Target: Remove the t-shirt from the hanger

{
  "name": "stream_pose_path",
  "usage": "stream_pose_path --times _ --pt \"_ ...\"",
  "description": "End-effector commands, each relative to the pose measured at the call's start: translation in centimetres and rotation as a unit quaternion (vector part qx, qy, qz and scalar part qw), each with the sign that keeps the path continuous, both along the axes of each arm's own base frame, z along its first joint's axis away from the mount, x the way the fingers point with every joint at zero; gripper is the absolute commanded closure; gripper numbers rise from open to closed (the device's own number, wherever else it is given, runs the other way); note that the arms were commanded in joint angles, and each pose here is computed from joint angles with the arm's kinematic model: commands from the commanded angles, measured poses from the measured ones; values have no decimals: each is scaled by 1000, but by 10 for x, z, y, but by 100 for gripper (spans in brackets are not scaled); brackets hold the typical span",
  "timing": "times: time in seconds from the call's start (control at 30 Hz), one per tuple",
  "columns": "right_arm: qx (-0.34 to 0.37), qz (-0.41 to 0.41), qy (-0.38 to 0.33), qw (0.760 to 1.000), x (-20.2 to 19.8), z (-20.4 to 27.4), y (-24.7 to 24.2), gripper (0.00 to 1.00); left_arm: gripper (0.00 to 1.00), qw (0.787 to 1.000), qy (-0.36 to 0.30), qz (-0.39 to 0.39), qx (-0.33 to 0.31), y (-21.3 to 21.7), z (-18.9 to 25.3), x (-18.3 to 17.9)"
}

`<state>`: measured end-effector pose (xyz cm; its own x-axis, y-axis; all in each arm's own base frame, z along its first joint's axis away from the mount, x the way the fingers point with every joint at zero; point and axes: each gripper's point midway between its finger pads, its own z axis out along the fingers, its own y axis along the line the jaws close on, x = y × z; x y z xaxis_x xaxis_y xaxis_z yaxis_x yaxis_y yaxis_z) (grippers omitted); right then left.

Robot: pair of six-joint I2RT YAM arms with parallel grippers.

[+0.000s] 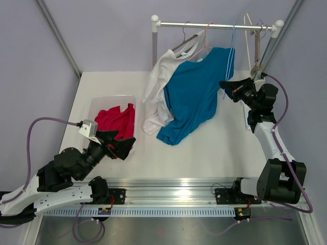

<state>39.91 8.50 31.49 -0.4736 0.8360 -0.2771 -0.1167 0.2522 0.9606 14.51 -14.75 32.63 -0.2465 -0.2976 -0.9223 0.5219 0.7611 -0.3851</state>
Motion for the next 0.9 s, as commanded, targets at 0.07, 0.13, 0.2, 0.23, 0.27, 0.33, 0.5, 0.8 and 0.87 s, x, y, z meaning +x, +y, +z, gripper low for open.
stream_pose_path --times 0.07,0.13,0.2,0.23,0.27,0.33,0.5,0.8,0.87 --pt "0 29 -50 998 -7 34 3 100 1 1000 -1 14 -12 1 5 4" --pt "2 27 -51 998 -10 33 1 98 1 1000 0 14 -14 2 6 4" --pt "7 29 -53 998 -13 36 1 97 1 1000 0 12 -17 2 7 3" --pt "9 29 -56 998 -14 38 0 97 1 1000 -1 12 -19 2 8 3" --pt "15 30 -57 998 -15 43 0 97 1 1000 -1 9 -20 2 9 2" --pt "33 38 -66 997 -20 56 3 97 1 1000 0 5 -29 2 12 0" --pt "85 37 -86 992 -39 85 5 98 1 999 11 -5 -44 -2 11 -3" --pt "112 -21 -52 992 -47 91 3 100 1 997 33 -32 -64 -18 14 -9" --pt "114 -13 -52 992 -42 94 7 100 1 996 35 -40 -70 -20 17 -11"
